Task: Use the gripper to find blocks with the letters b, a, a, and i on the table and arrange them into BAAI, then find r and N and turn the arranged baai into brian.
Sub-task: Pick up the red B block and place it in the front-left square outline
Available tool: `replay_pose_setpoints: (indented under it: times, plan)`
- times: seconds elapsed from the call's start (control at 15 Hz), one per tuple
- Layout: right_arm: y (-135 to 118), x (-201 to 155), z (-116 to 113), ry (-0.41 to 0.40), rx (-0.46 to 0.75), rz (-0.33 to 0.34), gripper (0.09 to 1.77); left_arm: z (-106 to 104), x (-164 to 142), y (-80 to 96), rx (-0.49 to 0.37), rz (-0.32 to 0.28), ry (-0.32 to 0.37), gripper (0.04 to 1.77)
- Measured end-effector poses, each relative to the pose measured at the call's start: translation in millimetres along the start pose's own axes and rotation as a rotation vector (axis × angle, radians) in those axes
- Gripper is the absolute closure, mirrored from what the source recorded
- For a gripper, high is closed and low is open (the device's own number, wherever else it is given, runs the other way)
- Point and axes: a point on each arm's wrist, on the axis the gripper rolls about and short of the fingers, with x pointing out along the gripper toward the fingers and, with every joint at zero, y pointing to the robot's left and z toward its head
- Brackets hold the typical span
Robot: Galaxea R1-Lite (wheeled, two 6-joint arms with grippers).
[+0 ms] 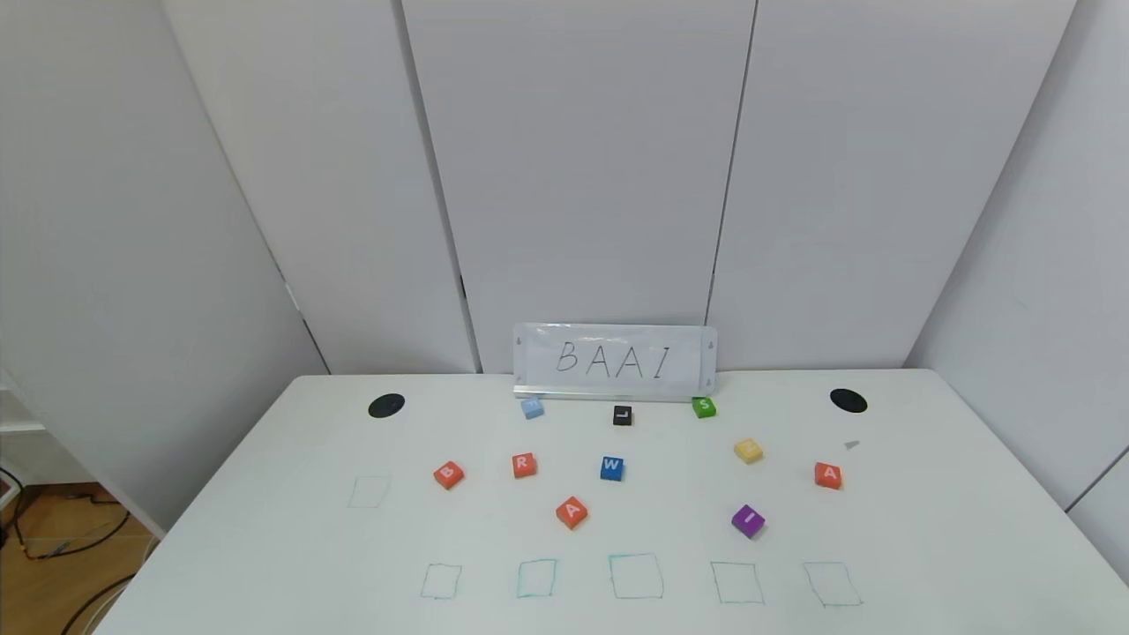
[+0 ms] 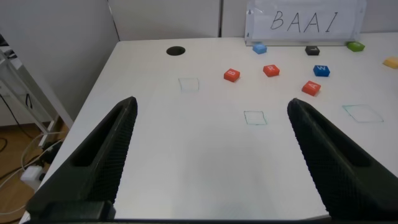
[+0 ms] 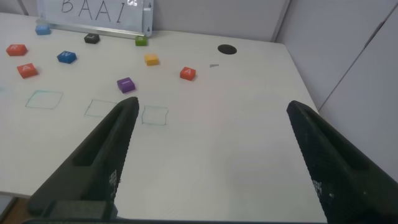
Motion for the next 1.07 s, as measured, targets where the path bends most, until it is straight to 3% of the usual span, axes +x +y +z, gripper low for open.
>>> replay_pose_setpoints:
  times: [0.73, 1.07]
  plan:
    - [0.1, -0.2, 0.6, -0.002, -0.008, 0.005, 0.15, -0.3, 0.2, 0.1, 0.015, 0.003, -0.002, 0.09]
    - [-1.1, -8.1, 33.1, -0.019, -0.001, 0.031, 0.15, 25.9, -6.2, -0.5, 0.023, -0.028, -0.04, 0.09]
